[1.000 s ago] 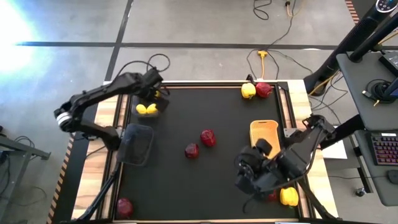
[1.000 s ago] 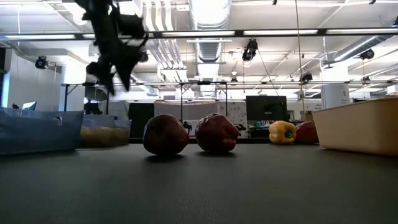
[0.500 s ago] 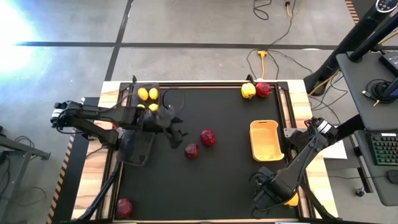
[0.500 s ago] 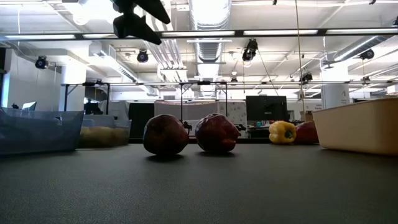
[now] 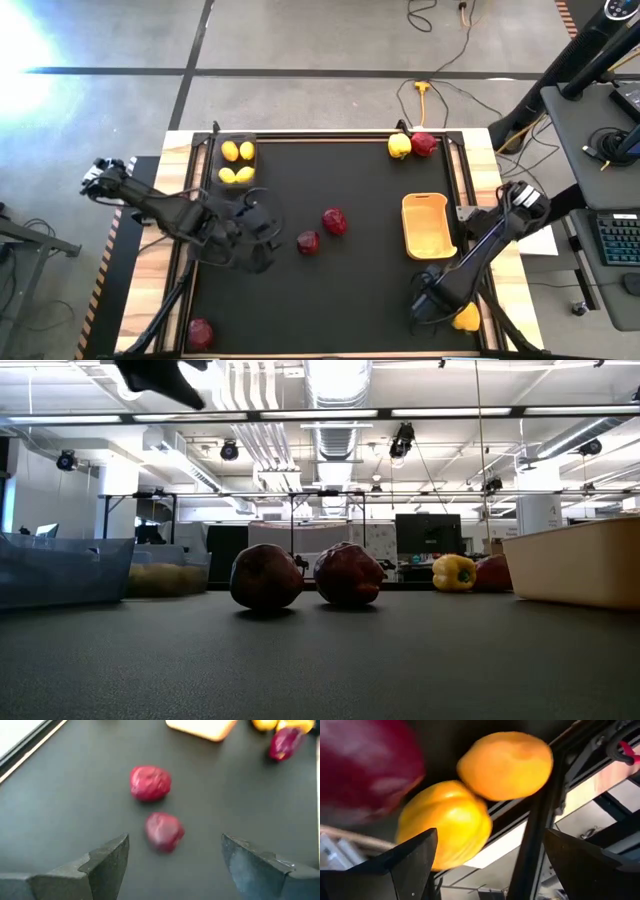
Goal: Sort produce into baskets
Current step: Put the yellow lemon into the top black bin
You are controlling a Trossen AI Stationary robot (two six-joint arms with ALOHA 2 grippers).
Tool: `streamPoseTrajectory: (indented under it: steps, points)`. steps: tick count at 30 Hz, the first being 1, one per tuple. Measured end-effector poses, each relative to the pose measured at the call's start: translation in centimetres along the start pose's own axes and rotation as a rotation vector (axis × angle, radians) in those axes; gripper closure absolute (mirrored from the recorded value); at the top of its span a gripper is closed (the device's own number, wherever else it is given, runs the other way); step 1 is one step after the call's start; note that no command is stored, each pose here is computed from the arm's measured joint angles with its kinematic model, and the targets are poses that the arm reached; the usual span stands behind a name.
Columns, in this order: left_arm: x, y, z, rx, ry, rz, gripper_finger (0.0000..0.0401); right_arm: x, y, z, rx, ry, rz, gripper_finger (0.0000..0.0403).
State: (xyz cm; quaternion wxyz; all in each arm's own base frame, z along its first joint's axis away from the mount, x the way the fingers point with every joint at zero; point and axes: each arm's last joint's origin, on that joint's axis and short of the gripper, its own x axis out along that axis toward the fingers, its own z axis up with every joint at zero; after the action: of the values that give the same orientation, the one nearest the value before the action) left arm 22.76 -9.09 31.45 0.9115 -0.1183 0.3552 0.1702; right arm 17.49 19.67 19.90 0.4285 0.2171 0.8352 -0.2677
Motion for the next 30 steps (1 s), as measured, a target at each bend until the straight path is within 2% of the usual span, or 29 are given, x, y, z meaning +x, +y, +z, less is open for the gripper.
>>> streamPoseTrajectory:
  steps: [4, 10, 17, 30]
  points:
    - [-1.0, 0.2, -1.1, 0.002, 0.031, 0.046, 0.0112, 1.3, -1.5, 0.5, 0.045, -0.007, 0.034, 0.0049]
    - [-1.4, 0.3, -1.4, -0.021, 0.043, 0.051, 0.0120, 2.9, -3.5, 1.3, 0.106, -0.062, 0.110, 0.0048]
    - [-1.1, 0.1, -1.5, -0.037, 0.048, 0.062, 0.0121, 4.6, -4.3, 2.1, 0.090, -0.066, 0.193, 0.0048]
    - [-0.7, 0.0, -1.6, -0.039, 0.054, 0.071, 0.0121, 5.9, -4.1, 2.9, 0.095, -0.096, 0.163, 0.0056]
